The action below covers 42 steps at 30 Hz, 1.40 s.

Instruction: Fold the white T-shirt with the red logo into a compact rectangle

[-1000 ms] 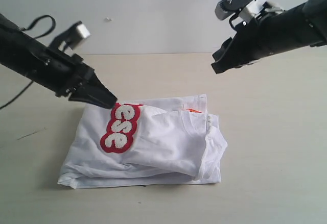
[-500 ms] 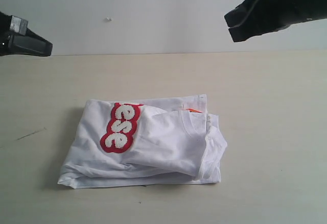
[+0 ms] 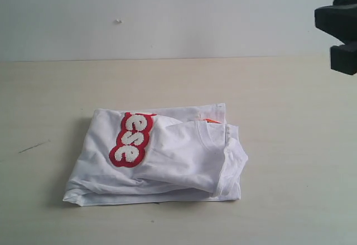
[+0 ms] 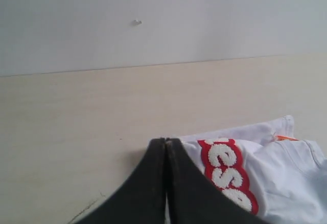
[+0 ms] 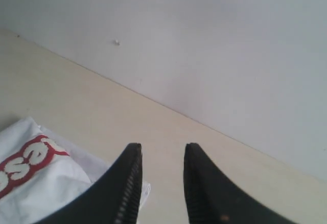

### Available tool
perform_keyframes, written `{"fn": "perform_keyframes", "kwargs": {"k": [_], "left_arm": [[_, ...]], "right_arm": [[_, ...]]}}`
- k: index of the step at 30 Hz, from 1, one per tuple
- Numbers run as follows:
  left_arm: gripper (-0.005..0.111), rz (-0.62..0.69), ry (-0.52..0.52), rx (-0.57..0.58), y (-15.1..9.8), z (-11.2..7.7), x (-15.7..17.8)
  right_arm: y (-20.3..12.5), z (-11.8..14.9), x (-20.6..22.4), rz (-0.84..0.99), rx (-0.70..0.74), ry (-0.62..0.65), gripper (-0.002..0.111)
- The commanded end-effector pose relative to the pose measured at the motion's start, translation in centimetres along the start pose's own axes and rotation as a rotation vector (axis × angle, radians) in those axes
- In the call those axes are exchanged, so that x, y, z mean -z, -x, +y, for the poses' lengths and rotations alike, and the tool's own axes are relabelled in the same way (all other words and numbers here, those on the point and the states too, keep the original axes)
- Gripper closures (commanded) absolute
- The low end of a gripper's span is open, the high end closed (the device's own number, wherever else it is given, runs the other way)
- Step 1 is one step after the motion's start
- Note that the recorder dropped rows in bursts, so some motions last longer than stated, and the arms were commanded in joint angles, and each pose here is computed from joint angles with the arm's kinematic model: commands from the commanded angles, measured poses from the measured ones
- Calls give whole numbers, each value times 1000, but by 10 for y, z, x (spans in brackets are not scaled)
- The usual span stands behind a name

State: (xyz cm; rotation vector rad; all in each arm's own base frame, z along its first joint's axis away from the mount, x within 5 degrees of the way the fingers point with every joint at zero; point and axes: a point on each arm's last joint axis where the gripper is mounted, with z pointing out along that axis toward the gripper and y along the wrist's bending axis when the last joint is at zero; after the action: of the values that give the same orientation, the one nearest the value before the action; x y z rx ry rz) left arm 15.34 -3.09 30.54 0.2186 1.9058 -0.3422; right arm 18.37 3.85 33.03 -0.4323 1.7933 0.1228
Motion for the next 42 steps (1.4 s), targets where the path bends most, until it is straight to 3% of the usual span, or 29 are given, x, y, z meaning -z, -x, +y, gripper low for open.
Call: {"fn": "perform_keyframes", "kwargs": {"k": [1,10,34,39,42], "left_arm": [[107,-57,-7,-10,-18,-8,22],[107,-146,-66,-6,-45,-24,53],[107,-182,-86,3,-46,-28,61],[107,-209,-35,-60,-48,-28,71],[107,-251,66,4,-51,-22,82]], "right_arm": [[-5,7,29,-85,-36,-24,78],[-15,22,71,-207,-33,-5,78],[-14,24,79,-234,-23,5,78],[-14,24,79,-234,-23,5,78],[-14,24,79,-234,-23,5,78]]}}
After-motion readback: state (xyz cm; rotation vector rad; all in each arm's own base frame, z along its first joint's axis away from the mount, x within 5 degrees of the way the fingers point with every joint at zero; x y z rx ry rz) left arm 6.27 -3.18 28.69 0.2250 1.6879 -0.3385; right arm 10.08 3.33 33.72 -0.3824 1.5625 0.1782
